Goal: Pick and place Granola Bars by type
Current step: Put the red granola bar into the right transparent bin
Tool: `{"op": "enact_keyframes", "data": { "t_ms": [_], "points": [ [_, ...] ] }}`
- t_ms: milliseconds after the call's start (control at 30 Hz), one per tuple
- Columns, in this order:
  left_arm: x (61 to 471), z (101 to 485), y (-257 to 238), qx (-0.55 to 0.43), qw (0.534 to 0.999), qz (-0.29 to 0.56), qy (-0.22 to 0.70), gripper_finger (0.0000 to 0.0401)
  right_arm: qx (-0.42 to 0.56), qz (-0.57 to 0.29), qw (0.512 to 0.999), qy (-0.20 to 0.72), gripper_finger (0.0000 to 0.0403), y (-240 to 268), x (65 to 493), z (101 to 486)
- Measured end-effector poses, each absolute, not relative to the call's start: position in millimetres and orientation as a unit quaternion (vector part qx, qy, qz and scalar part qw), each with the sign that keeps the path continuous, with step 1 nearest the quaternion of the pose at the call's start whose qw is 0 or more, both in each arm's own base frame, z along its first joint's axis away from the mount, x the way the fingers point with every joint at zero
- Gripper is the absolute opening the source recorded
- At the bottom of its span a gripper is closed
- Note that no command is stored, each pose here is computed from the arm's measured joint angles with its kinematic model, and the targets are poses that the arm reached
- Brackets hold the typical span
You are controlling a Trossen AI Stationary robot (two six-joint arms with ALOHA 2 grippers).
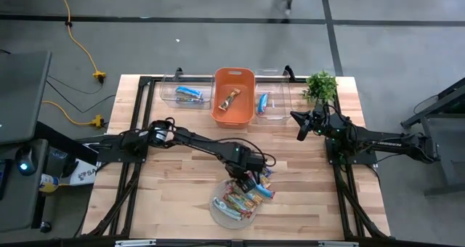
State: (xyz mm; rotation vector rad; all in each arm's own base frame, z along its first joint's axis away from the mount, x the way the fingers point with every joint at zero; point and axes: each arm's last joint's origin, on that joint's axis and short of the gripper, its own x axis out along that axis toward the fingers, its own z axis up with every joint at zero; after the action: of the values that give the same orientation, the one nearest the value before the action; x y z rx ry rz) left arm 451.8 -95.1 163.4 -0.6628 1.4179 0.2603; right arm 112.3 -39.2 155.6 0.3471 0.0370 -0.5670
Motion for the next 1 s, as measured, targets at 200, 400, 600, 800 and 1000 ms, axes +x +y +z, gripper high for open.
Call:
{"op": "enact_keyframes", "data": {
  "t_ms": [200, 400, 600, 800, 1000],
  "points": [
    [450.8, 160.3, -94.2, -0.289, 0.7, 0.13, 0.641, 0.017, 0.17, -0.278, 0.945, 0.019, 0.0, -39.2, 112.3, 155.6],
    [450.3, 160.0, -93.6, -0.28, 0.703, 0.142, 0.638, 0.017, 0.17, -0.278, 0.945, 0.019, 0.0, -39.2, 112.3, 155.6],
    [450.1, 160.1, -93.5, -0.28, 0.703, 0.143, 0.638, 0.017, 0.17, -0.278, 0.945, 0.019, 0.0, -39.2, 112.3, 155.6],
    [449.9, 160.3, -93.5, -0.279, 0.702, 0.143, 0.639, 0.0138, 0.17, -0.278, 0.945, 0.018, 0.0, -39.2, 112.3, 155.7],
    [449.8, 160.5, -93.7, -0.284, 0.699, 0.136, 0.642, 0.0082, 0.17, -0.278, 0.945, 0.019, 0.0, -39.2, 112.3, 155.6]
  ]
}}
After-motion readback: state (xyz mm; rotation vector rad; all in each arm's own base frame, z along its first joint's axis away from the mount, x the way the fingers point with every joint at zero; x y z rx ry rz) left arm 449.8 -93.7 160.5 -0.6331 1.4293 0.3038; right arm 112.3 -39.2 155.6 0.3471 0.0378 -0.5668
